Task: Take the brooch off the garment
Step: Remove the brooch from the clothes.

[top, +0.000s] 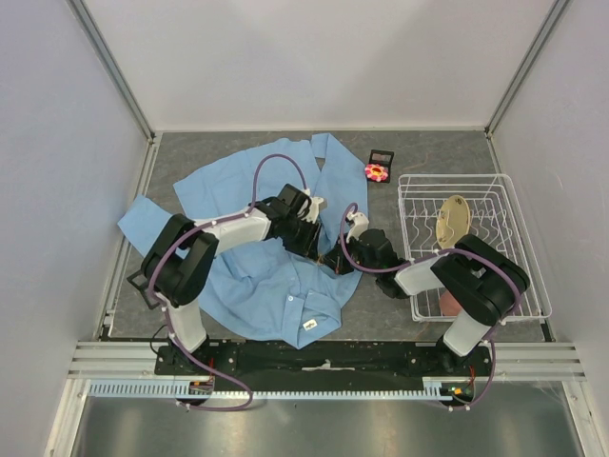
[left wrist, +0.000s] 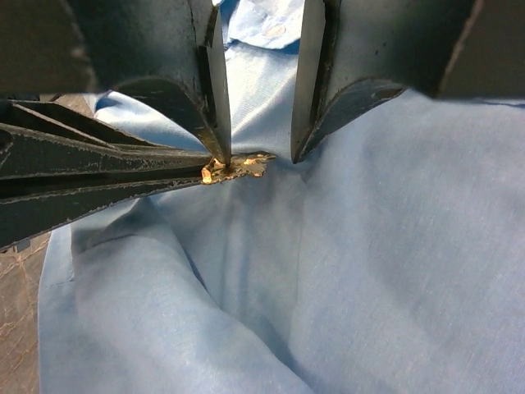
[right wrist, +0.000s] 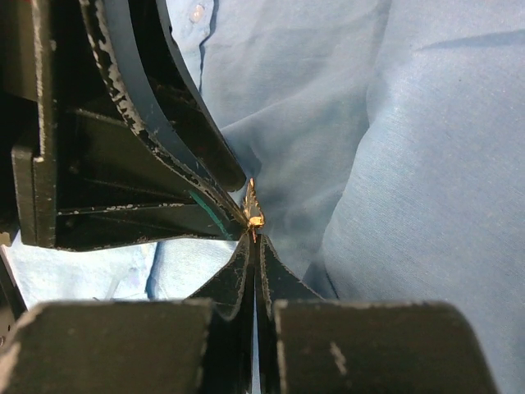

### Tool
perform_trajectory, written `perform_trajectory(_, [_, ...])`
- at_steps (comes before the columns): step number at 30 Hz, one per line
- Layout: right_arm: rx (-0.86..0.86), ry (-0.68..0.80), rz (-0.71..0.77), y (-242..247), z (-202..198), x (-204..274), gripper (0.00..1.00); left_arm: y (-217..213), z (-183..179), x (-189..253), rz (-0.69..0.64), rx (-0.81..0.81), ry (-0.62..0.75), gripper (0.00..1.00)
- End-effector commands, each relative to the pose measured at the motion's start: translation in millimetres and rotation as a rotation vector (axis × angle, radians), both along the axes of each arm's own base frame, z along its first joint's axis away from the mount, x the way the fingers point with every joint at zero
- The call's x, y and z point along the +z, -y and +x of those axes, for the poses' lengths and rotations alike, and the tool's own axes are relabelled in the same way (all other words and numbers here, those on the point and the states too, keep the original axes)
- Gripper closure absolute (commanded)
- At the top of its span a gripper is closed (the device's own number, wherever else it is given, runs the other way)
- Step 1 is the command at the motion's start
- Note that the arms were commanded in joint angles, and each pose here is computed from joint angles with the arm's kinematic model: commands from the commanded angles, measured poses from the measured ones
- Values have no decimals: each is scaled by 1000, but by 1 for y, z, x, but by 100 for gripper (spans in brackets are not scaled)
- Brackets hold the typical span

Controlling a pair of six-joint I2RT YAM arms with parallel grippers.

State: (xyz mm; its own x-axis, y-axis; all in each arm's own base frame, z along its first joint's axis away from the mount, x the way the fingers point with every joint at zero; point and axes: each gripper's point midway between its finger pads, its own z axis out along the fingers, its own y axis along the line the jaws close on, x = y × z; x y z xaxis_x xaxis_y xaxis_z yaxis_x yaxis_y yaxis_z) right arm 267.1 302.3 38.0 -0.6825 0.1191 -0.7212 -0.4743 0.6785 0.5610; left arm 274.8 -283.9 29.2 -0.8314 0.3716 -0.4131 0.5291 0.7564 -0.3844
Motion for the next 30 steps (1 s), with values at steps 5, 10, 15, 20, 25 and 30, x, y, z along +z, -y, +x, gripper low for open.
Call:
perform_trajectory(5, [50, 50, 55, -13, 6, 17, 100, 10, 7, 10, -39, -46, 30, 55])
perform_trajectory(10, [50, 52, 56, -12, 7, 19, 100, 14, 0, 19, -78, -43, 5, 53])
perform_trajectory(15, [51, 47, 47, -11, 7, 15, 100, 13, -8, 20, -84, -43, -26, 53])
perform_trajectory(20, [55, 42, 52, -12, 7, 15, 100, 10, -11, 27, -87, -36, -31, 52])
perform_trajectory(25, [56, 49, 59, -12, 8, 18, 100, 12, -10, 18, -79, -36, -56, 50])
perform_trajectory(30, [58, 47, 58, -12, 7, 18, 100, 7, -12, 4, -37, -27, -76, 52])
